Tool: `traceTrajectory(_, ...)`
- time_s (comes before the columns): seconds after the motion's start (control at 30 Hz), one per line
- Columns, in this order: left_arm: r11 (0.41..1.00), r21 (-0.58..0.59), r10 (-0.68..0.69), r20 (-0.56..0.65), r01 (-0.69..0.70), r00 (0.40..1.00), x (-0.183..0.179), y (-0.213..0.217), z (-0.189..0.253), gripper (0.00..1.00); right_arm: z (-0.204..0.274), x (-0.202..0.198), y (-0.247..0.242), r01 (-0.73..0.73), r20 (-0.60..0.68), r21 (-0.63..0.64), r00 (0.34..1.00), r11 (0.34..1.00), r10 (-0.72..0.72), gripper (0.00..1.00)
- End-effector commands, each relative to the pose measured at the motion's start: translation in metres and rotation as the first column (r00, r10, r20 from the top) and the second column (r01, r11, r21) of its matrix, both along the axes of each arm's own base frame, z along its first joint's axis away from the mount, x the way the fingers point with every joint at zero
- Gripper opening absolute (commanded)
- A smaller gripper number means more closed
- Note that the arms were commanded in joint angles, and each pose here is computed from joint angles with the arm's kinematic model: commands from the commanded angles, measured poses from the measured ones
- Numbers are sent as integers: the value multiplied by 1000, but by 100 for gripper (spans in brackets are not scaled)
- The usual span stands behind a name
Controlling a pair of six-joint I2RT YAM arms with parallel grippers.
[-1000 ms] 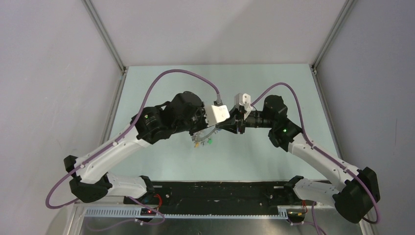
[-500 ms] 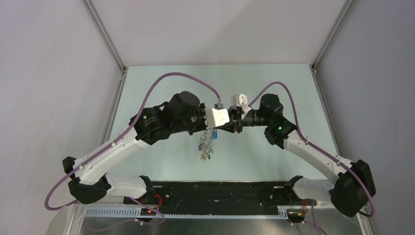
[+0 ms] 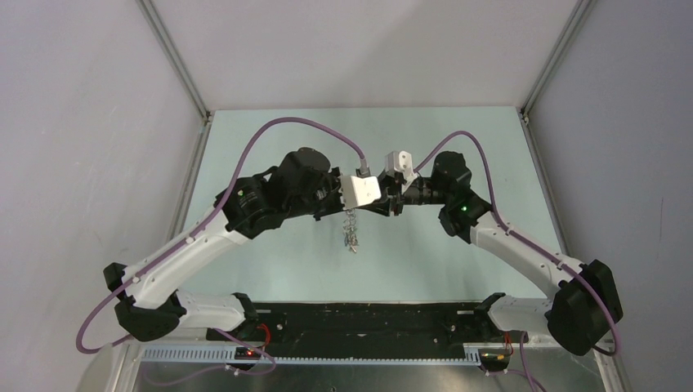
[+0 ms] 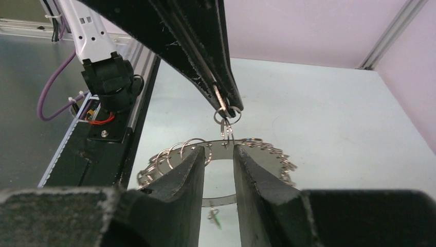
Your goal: Remove the keys from the keyring
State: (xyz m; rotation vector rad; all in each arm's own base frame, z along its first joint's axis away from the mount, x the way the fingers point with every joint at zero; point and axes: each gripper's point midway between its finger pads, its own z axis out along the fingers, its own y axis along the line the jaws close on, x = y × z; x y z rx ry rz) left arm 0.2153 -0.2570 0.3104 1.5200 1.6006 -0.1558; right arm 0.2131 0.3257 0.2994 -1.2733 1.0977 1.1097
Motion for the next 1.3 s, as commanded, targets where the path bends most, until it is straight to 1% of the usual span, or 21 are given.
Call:
traceTrajectory(0.0,997,-78,-15,63,20,998,6,-4,25,0,30,10,2,-4,76,60,997,998,0,32)
traceTrajectory(0.17,997,-79,-15,59,19,998,10,-5,25,0,31,19,5,-13,72,59,997,998,9,32)
traceTrajectory(0.37,997,-77,-9,59,13,998,16,-5,24,0,26,19,11,-71,52,45,996,996,69,29)
traceTrajectory(0.47,996,-86,-27,52,31,998,17,-9,25,0,23,18,12,-99,41,39,994,994,98,23)
traceTrajectory(0.63,996,-87,-30,43,34,999,25,-10,20,0,24,14,13,-136,30,35,990,990,135,19)
traceTrajectory(0.73,994,-96,-39,42,43,998,28,-14,18,0,25,13,12,-139,31,36,990,990,138,8)
traceTrajectory(0.83,994,-106,-34,48,39,998,34,-15,18,0,25,11,11,-148,27,33,989,988,147,5)
traceTrajectory(0.9,993,-114,-31,51,36,998,36,-16,19,0,25,12,10,-144,24,32,989,989,143,0)
traceTrajectory(0.93,993,-116,-29,53,35,998,37,-16,19,0,25,13,10,-142,19,31,990,989,141,0)
traceTrajectory(1.0,993,-116,-27,61,34,998,39,-16,18,0,27,14,10,-136,-5,35,991,990,136,0)
traceTrajectory(1.13,993,-103,-41,92,51,995,42,-16,11,0,39,16,12,-126,-110,36,985,991,129,0)
traceTrajectory(1.27,992,-109,-48,127,62,991,43,-16,8,0,45,23,15,-76,-289,22,954,997,79,0)
